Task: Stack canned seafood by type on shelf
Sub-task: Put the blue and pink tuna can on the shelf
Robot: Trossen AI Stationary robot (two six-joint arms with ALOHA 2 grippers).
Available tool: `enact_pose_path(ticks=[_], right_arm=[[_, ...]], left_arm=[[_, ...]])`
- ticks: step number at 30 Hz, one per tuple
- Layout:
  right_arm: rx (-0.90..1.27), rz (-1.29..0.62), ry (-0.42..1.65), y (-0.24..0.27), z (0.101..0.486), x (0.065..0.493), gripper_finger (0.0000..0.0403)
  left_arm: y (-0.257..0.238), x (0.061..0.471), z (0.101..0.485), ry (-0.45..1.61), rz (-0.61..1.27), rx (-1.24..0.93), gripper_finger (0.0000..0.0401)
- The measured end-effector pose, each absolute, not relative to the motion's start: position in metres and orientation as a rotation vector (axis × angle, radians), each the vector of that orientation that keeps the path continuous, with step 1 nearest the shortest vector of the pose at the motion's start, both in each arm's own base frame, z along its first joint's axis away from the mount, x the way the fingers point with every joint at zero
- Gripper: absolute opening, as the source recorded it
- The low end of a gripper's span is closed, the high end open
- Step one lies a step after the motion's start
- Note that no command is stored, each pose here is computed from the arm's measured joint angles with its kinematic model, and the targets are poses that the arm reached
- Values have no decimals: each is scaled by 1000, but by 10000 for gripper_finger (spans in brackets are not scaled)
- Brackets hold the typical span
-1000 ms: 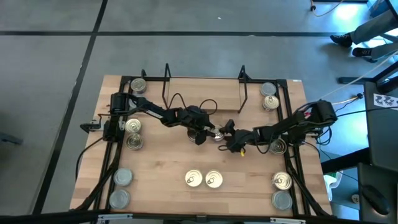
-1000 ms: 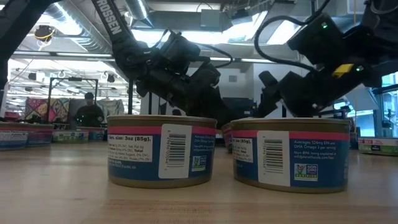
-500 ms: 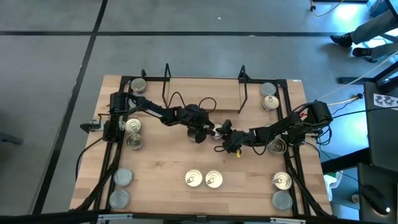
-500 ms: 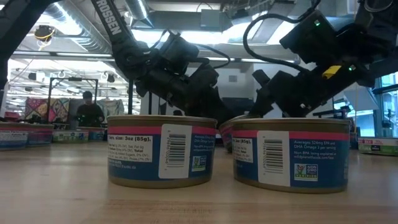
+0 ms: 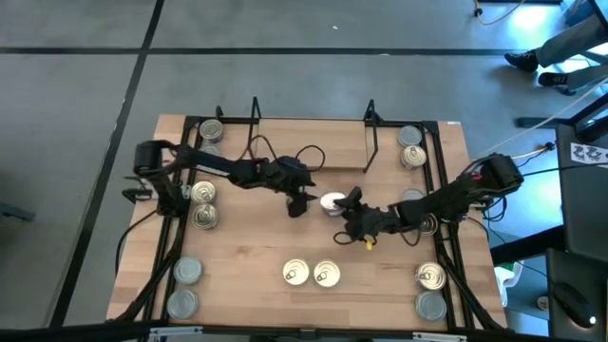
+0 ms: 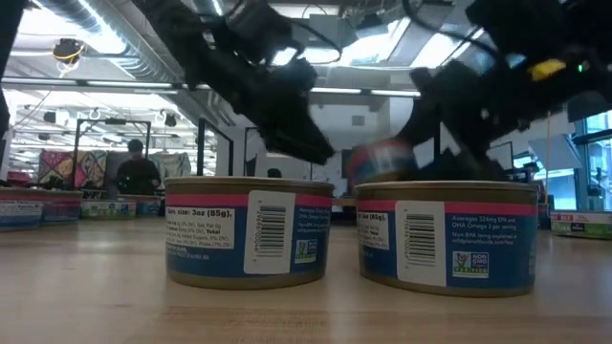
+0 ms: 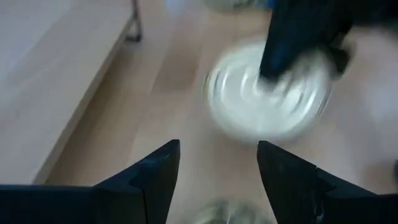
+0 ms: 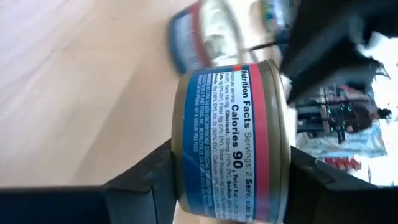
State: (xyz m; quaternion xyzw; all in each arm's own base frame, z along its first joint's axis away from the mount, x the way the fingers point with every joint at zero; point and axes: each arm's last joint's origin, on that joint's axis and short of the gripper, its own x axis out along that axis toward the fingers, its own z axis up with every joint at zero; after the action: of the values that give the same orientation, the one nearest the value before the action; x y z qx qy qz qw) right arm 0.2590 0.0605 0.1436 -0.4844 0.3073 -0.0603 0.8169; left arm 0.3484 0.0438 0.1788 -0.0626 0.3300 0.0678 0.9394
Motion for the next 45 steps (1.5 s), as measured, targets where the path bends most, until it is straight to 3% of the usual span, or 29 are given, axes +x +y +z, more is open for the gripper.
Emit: enact_pose_path(ticks=[11, 21, 31, 45], right_arm=[[-914, -367, 665, 37, 200, 265, 198], [-731, -513, 782, -19, 230, 288, 198], [-613, -647, 940, -79, 230, 315, 198], [-481, -780, 1174, -143, 198, 333, 198]], left_arm=[[-4, 330, 198, 749, 189, 10, 214], [-21, 291, 171, 697, 235, -2, 214], [-18, 250, 160, 555, 272, -124, 214], [-19, 249, 158, 567, 263, -98, 214]])
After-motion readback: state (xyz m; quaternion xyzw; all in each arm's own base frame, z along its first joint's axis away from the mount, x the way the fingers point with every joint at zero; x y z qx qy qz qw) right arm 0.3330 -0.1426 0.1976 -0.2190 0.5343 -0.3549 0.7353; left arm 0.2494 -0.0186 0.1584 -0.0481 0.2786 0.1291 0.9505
